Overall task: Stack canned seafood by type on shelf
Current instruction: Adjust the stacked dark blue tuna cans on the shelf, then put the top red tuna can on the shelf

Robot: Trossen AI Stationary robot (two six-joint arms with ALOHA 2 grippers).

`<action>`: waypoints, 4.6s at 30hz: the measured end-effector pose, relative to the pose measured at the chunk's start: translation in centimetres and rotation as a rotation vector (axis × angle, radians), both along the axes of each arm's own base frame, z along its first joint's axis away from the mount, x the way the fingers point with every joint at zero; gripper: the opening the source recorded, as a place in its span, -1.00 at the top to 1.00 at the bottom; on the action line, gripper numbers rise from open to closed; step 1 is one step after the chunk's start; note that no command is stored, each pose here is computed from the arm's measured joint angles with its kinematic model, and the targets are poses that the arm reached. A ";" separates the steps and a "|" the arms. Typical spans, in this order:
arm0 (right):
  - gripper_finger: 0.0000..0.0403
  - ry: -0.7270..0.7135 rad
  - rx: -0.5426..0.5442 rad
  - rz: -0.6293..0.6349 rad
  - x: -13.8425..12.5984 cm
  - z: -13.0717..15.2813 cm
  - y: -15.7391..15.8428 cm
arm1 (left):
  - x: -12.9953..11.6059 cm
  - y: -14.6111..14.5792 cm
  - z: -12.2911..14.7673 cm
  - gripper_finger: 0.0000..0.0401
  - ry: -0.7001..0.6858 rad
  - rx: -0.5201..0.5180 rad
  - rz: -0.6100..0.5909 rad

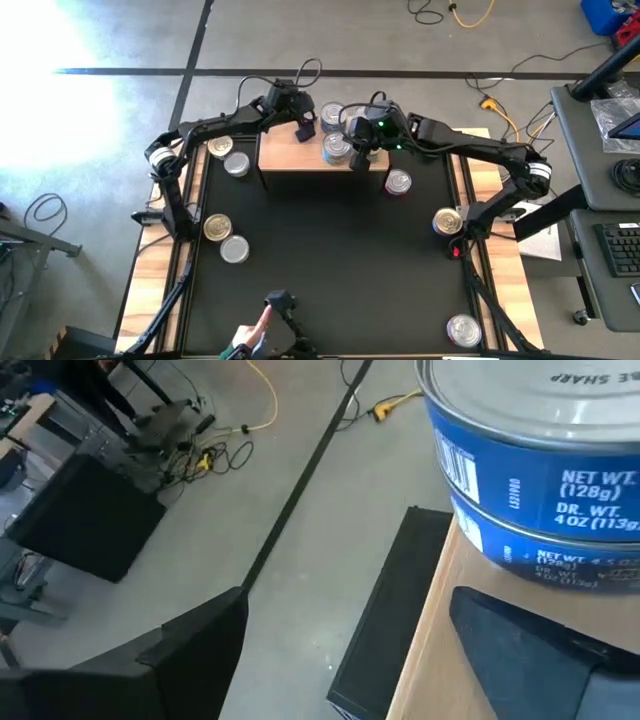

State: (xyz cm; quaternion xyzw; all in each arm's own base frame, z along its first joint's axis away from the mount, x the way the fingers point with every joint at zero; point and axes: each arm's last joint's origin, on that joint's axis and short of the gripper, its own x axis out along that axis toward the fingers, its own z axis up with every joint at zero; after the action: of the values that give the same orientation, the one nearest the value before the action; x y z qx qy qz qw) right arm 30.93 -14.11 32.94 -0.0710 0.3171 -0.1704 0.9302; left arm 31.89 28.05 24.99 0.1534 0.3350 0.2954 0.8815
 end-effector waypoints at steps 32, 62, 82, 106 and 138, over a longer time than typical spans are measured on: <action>0.94 -0.168 -0.099 0.234 -4.3 3.3 11.2 | -7.5 -14.3 8.2 -0.65 -0.428 -0.110 -0.618; 0.94 0.090 0.437 -0.463 -10.8 -11.3 22.1 | -12.0 -35.6 -1.3 -0.65 -0.611 -0.554 -1.051; 0.94 0.053 0.391 -0.914 -11.1 -16.3 7.3 | -9.0 -37.9 -3.4 -0.65 -0.536 -0.606 -1.062; 0.94 0.066 0.593 -0.684 -11.0 -18.8 12.3 | -10.9 -36.6 -2.3 -0.65 -0.456 -0.477 -0.924; 0.94 0.218 0.456 -0.091 0.0 -13.5 32.5 | -5.9 -36.7 -9.2 -0.67 -0.345 -0.467 -0.871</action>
State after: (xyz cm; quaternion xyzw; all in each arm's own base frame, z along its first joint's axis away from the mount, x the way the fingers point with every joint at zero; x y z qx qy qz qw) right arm 30.90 18.42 19.48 0.1369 0.4488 -0.1273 0.8738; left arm 25.94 -8.69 15.77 0.0269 0.1471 -0.1605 0.9757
